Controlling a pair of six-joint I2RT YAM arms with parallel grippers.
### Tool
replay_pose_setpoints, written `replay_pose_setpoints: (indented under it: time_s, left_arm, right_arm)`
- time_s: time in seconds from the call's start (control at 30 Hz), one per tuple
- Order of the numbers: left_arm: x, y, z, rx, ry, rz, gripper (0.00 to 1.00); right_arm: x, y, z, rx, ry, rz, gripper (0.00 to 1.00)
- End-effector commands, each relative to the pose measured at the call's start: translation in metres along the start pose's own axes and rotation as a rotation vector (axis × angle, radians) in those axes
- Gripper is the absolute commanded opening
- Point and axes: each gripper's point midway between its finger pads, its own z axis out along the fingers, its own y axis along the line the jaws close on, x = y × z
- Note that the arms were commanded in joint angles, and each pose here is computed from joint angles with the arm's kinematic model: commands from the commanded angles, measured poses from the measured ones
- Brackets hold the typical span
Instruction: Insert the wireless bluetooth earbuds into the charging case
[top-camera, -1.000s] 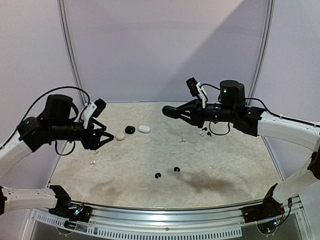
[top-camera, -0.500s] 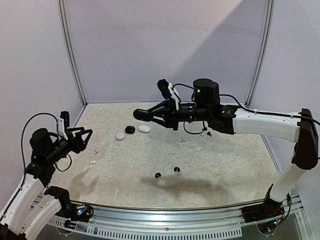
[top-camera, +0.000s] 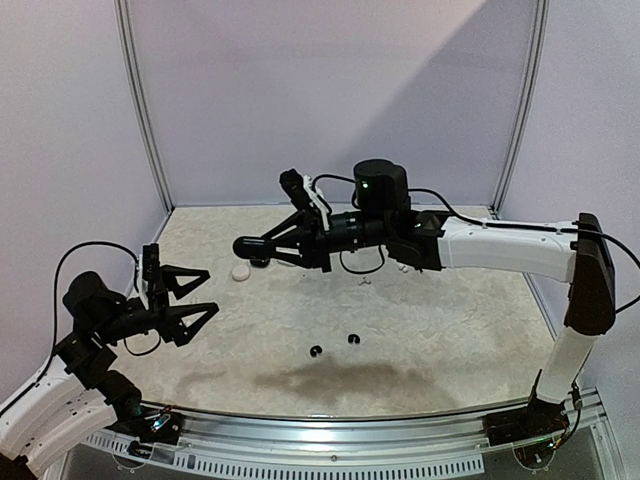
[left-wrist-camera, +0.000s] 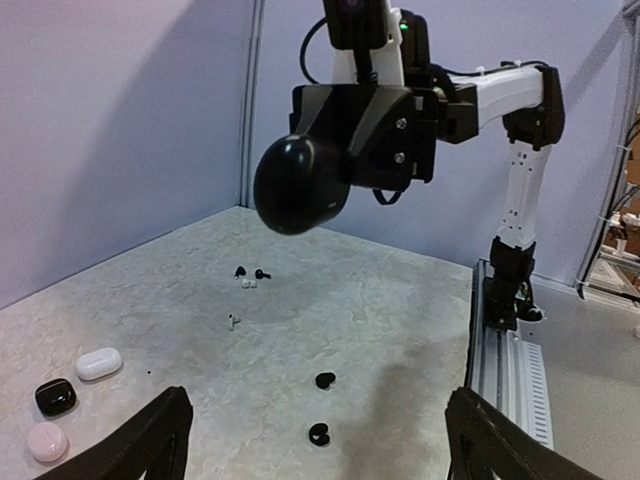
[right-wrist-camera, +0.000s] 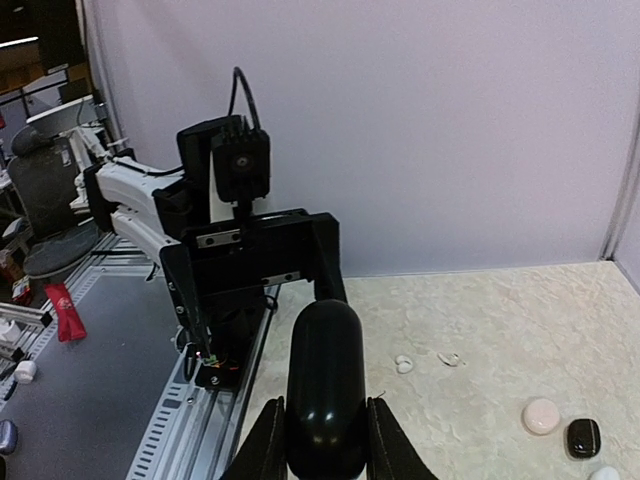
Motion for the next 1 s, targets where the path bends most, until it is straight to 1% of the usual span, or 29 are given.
replay_pose_setpoints:
  time_s: [0.0, 0.1, 0.2, 0.27, 0.33, 0.67, 0.77, 0.83, 0.97]
  left_arm:
    - [-0.004, -0.016, -0.003, 0.093, -0.024, 0.040, 0.88]
    - [-0.004, -0.020, -0.006, 0.115, -0.022, 0.041, 0.82]
    - [-0.003, -0.023, -0.007, 0.134, -0.017, 0.031, 0.79]
    - [-0.003, -0.024, -0.007, 0.143, -0.015, 0.025, 0.77]
    - [-0.003, -0.026, -0.007, 0.155, -0.014, 0.020, 0.72]
    - [-0.004, -0.029, -0.007, 0.167, -0.019, 0.032, 0.73]
    - [-0.003, -0.029, -0.007, 0.168, -0.019, 0.033, 0.70]
    - [-0.004, -0.030, -0.007, 0.171, -0.020, 0.035, 0.66]
    - [-0.003, -0.030, -0.007, 0.174, -0.017, 0.033, 0.52]
  right_arm:
    - [0.012, 0.028, 0.020, -0.133, 0.030, -0.001, 0.00]
    - [0.011, 0.032, 0.023, -0.151, 0.021, -0.009, 0.00]
    - [0.011, 0.039, 0.027, -0.173, 0.022, -0.011, 0.00]
    - [0.011, 0.041, 0.030, -0.183, 0.021, -0.047, 0.00]
    - [0.013, 0.043, 0.035, -0.195, 0.020, -0.049, 0.00]
    - [0.023, 0.048, 0.049, -0.244, 0.043, -0.031, 0.00]
    - [0.028, 0.049, 0.054, -0.251, 0.055, -0.024, 0.00]
    - [0.028, 0.050, 0.056, -0.257, 0.057, -0.024, 0.00]
    - [0.030, 0.048, 0.059, -0.261, 0.058, -0.020, 0.00]
